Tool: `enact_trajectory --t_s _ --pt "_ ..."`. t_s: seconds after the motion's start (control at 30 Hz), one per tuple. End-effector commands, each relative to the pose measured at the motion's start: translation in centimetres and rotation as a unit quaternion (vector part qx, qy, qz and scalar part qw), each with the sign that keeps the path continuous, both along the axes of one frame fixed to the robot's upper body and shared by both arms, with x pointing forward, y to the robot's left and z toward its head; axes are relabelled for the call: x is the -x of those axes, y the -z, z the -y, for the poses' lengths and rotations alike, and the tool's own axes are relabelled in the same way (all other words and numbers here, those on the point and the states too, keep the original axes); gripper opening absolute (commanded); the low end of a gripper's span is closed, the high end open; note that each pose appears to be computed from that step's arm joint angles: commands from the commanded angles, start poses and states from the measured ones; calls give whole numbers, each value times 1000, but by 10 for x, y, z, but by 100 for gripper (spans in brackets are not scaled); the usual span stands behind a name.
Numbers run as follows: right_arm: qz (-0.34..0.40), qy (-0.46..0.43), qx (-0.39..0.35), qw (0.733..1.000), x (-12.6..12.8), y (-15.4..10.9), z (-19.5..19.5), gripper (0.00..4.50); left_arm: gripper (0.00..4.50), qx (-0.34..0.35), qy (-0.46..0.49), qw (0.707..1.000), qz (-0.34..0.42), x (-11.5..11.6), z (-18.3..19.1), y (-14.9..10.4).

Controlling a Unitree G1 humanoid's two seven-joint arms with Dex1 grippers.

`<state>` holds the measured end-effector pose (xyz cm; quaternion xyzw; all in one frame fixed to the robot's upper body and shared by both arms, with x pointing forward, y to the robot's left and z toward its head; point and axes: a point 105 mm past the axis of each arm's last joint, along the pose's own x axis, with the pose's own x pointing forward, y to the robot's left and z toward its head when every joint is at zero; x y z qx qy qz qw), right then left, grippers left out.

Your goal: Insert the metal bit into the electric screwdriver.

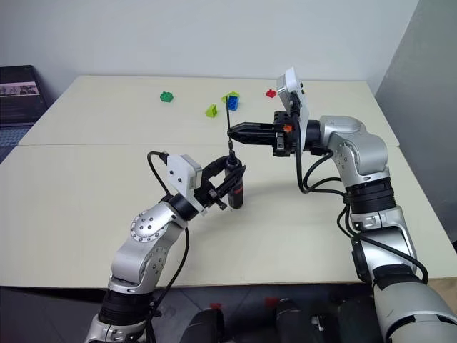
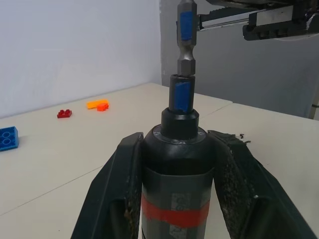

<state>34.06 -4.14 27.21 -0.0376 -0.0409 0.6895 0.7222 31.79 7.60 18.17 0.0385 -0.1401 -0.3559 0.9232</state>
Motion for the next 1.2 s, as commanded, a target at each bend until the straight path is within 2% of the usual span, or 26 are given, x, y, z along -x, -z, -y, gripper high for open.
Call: enact_trajectory --t_s 0.03,0.57,0.9,1.2 --pt "24 -24 -19 999 10 -20 -1 0 164 -6 -15 1000 4 -3 -8 -1" --pt "36 -18 -15 999 6 -22 -2 0 164 -7 -14 1000 4 -2 -9 -1" --pt "43 -10 -2 999 0 -14 -1 0 164 -8 -15 1000 5 -2 -9 -1" --pt "33 -21 -12 999 4 -18 -1 0 164 -8 -15 1000 4 -2 -9 -1"
